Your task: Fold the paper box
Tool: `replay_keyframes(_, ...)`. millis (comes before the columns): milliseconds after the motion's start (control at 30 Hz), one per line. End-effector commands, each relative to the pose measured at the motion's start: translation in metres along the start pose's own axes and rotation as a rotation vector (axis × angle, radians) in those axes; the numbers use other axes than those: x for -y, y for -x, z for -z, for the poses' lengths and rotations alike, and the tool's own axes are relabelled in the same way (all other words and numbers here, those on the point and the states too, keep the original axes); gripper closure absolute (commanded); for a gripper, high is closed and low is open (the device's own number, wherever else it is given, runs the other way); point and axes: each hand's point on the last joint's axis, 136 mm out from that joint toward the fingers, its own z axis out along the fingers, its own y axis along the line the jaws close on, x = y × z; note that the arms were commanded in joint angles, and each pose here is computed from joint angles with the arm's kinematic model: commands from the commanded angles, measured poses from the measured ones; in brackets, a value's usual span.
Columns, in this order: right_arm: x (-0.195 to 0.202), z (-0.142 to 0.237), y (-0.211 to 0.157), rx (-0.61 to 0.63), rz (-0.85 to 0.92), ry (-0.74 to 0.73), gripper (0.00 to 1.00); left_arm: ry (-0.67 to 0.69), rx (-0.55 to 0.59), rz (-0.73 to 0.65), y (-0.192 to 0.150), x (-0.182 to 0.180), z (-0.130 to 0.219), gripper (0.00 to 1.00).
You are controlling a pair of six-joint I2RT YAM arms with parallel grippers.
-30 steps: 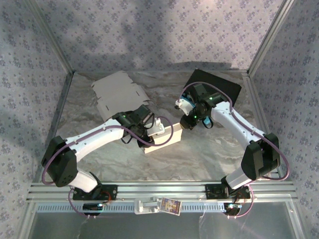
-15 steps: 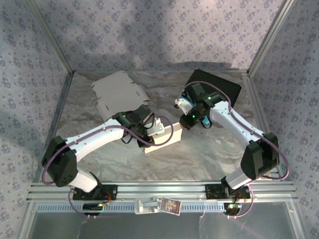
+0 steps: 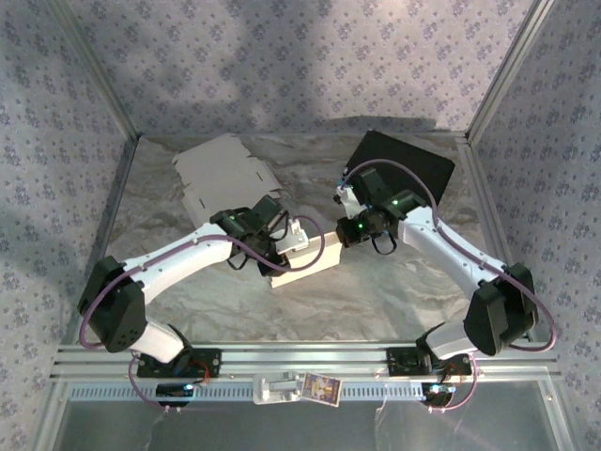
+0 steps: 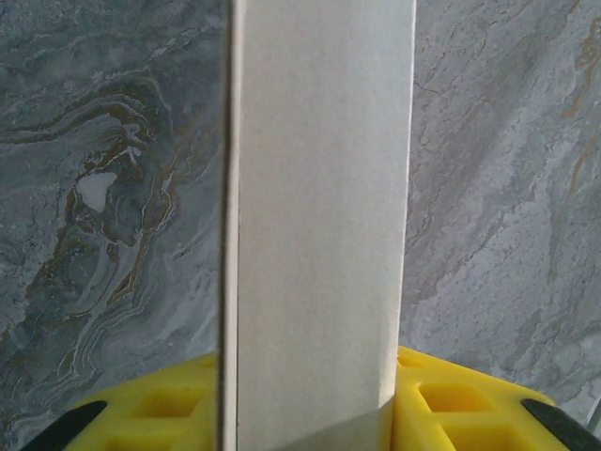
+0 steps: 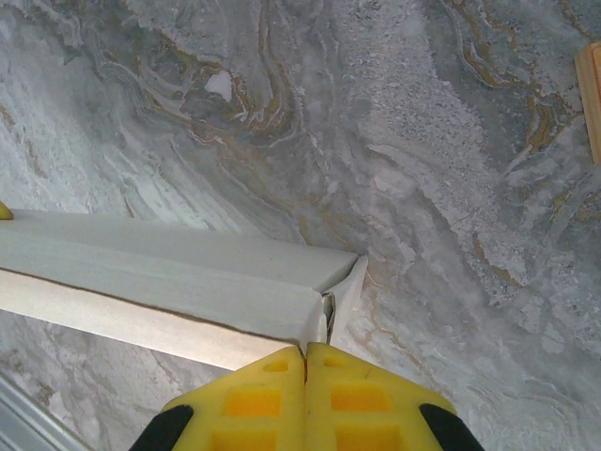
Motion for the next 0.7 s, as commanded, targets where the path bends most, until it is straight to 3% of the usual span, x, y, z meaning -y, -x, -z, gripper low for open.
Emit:
replay_keyframes(0, 0.008, -0.007, -0.011, 0.002, -0.038, -0.047, 1.00, 0.010, 0.027, 0.026, 0.007, -0.007, 0.003, 0.63)
replay_keyframes(333, 0.009, -0.008, -0.018, 0.054, -0.013, -0.101, 1.00, 0.043, 0.061, 0.065, 0.010, -0.012, 0.012, 0.56)
replay_keyframes(467, 0.010, -0.003, -0.015, 0.081, -0.026, -0.131, 1.00, 0.105, 0.137, 0.103, 0.018, -0.020, 0.027, 0.44)
replay_keyframes(667, 0.005, 0.000, -0.012, 0.109, -0.033, -0.168, 1.00, 0.165, 0.241, 0.221, 0.019, -0.026, 0.049, 0.40)
